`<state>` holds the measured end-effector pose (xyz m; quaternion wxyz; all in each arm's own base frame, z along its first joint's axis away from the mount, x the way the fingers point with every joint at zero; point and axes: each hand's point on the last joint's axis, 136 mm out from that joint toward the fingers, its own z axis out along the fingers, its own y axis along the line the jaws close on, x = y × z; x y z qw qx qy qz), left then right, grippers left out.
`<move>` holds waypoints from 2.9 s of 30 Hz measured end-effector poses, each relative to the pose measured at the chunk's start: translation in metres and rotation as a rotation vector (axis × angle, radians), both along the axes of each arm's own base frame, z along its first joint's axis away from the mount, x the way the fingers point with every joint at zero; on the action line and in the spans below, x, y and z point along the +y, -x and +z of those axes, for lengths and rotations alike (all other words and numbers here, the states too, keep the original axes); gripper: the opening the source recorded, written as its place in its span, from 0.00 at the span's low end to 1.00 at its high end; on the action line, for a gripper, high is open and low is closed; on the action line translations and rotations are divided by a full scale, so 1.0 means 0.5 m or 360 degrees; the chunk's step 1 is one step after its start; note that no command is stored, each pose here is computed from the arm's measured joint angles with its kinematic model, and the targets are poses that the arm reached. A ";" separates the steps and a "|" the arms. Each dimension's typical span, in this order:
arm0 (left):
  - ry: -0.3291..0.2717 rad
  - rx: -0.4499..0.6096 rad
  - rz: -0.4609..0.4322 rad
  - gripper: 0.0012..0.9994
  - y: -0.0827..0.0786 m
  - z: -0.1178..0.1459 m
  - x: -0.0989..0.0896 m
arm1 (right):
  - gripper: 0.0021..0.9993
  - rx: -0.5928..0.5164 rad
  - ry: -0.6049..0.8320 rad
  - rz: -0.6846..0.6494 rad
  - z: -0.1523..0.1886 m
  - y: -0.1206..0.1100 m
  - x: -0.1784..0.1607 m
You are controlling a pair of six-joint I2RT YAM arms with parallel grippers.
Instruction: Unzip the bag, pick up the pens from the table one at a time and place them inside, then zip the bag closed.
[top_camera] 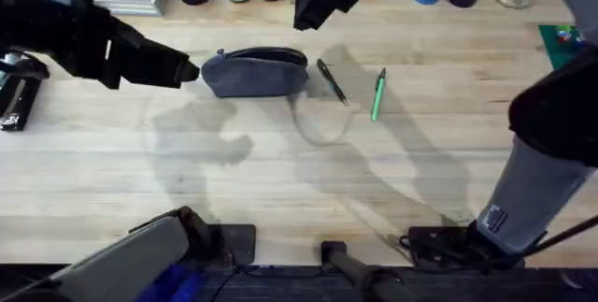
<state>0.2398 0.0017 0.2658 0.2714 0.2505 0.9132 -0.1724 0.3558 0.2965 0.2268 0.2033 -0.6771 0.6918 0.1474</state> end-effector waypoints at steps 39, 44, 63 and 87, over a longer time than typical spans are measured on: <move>0.0000 0.0001 0.0000 1.00 0.000 0.000 0.000 | 0.03 0.0305 0.0027 0.0037 -0.209 -0.039 0.059; 0.0000 0.0000 0.0000 1.00 0.000 0.000 0.000 | 0.03 0.0322 0.0021 0.0041 -0.219 -0.039 0.062; 0.0000 0.0001 0.0000 1.00 0.000 0.000 0.000 | 0.03 0.0415 0.0035 0.0029 -0.279 -0.041 0.073; 0.0000 0.0001 0.0000 1.00 0.000 0.000 0.000 | 0.99 0.0443 0.0014 0.0015 -0.282 -0.037 0.083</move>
